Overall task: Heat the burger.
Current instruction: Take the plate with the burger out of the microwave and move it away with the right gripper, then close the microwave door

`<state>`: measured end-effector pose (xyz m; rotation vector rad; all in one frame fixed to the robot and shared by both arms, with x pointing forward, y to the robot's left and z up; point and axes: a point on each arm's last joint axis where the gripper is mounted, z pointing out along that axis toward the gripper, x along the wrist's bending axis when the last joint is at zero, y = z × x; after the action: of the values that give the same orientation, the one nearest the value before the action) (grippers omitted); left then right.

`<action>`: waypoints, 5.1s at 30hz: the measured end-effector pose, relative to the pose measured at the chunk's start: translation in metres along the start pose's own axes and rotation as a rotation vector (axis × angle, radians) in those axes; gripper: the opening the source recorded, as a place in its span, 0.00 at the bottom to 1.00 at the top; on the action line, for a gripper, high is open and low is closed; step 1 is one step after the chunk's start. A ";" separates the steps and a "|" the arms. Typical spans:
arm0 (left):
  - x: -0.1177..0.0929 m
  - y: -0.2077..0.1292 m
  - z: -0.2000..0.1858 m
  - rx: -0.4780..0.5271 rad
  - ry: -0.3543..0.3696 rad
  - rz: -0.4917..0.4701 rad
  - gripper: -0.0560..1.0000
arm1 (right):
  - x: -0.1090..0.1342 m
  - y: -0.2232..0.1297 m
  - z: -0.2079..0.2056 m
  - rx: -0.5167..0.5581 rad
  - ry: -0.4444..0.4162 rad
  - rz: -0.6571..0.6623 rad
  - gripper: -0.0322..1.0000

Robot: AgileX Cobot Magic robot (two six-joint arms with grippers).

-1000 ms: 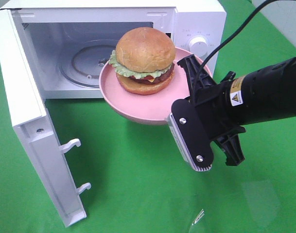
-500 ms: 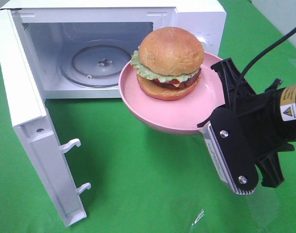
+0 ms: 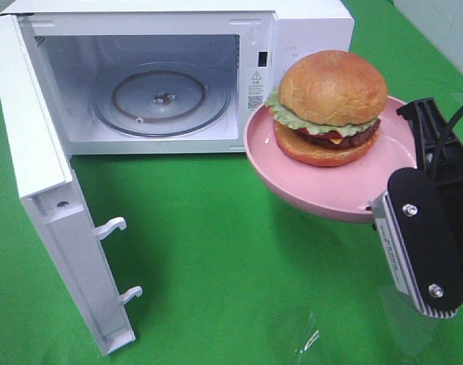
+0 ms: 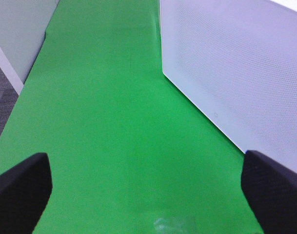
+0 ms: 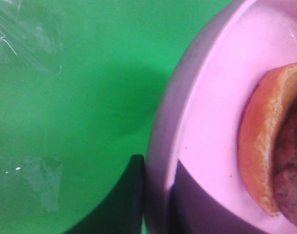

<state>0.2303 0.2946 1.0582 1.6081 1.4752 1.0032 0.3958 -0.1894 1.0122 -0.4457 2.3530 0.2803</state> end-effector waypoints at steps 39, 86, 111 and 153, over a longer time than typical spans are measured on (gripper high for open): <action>0.000 0.000 0.000 0.000 0.000 0.000 0.98 | 0.018 -0.045 -0.012 0.578 -0.028 0.808 0.12; 0.000 0.000 0.000 0.000 0.000 0.000 0.98 | 0.049 -0.041 0.132 0.902 -0.037 1.330 0.12; 0.000 0.000 0.000 0.000 0.000 0.000 0.98 | 0.005 -0.027 0.105 0.652 -0.014 1.465 0.54; 0.000 0.000 0.000 0.000 0.000 0.000 0.98 | 0.023 -0.032 -0.140 0.029 -0.073 1.499 0.79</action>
<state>0.2303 0.2946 1.0582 1.6081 1.4752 1.0032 0.3066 -0.2687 1.0953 1.3903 2.1410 0.8752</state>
